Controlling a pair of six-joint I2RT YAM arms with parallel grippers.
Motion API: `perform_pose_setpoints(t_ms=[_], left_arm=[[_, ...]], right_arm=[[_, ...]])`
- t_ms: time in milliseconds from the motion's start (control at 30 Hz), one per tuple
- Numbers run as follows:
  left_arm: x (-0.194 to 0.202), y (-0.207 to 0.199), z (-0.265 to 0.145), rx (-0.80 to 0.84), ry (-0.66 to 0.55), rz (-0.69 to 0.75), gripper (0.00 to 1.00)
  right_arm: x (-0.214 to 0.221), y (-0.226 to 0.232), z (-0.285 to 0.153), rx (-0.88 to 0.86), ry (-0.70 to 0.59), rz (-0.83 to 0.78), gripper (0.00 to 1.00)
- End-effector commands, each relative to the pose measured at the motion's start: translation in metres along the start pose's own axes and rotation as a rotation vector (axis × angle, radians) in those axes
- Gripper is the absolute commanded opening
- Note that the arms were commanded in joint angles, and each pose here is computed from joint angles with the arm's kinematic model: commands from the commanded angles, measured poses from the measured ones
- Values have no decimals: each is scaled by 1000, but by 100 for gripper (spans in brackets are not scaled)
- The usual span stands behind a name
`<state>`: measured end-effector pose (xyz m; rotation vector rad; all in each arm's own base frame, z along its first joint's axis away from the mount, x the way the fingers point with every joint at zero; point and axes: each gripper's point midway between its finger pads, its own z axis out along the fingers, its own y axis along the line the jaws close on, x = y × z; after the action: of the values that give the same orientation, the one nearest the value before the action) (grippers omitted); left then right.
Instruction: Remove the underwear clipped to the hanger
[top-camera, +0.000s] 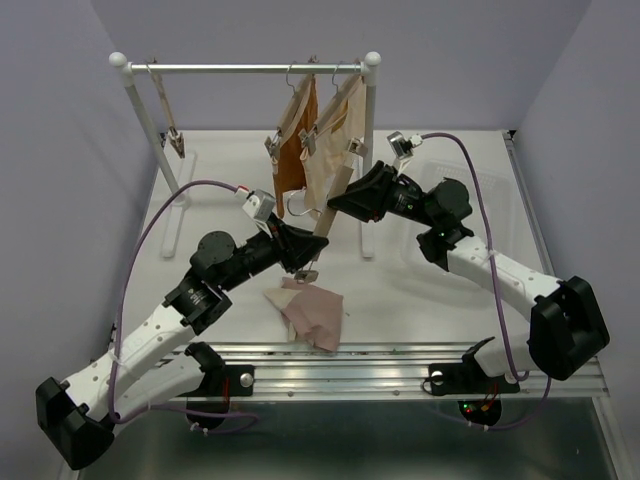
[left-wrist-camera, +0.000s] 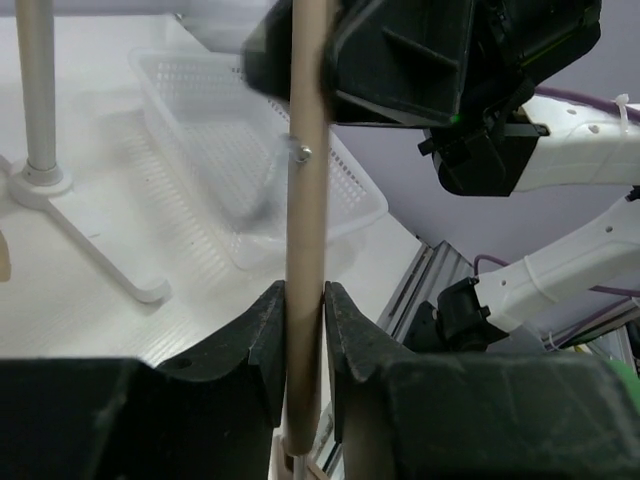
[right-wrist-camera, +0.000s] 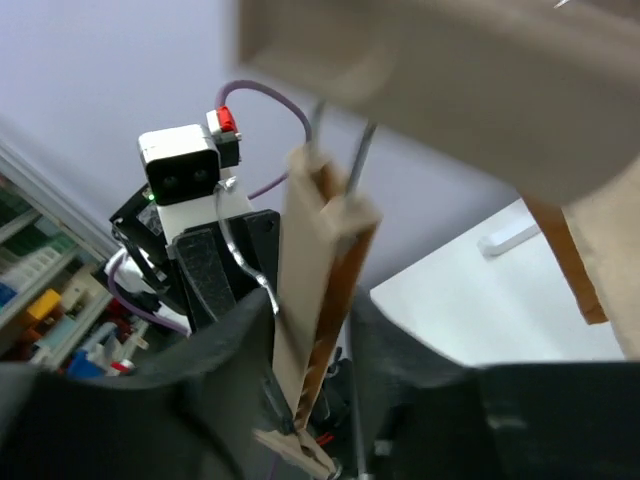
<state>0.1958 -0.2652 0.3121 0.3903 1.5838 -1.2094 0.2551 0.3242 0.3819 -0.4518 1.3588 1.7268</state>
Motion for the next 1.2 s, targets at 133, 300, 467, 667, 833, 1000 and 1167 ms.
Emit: perform_pose_setpoints(t_ms=[133,300,467,667,833,1000,1167], left_arm=[[-55,-14,-17,-25,-181,87,0],[-70,-13,-31,-81,-220,108,0],[-101,-31,-57,-84,-301,129,0],[-133,-24,-103,-244,-417,117,0],[-137,5,-137,-468,-443,52,0],[-129,53,-168,-797,-467,-74,0],[-108,78,-177,-946,-444,-139,0]], right_arm=[[-1,13,-8,-2,37,-176,92],[7,2,-17,63,81,-262,100],[20,-42,-37,291,146,-321,100],[61,-78,-54,459,258,-331,100],[125,-85,-49,484,474,-409,100],[186,-83,-40,468,643,-547,100],[241,-102,-39,485,799,-623,100]])
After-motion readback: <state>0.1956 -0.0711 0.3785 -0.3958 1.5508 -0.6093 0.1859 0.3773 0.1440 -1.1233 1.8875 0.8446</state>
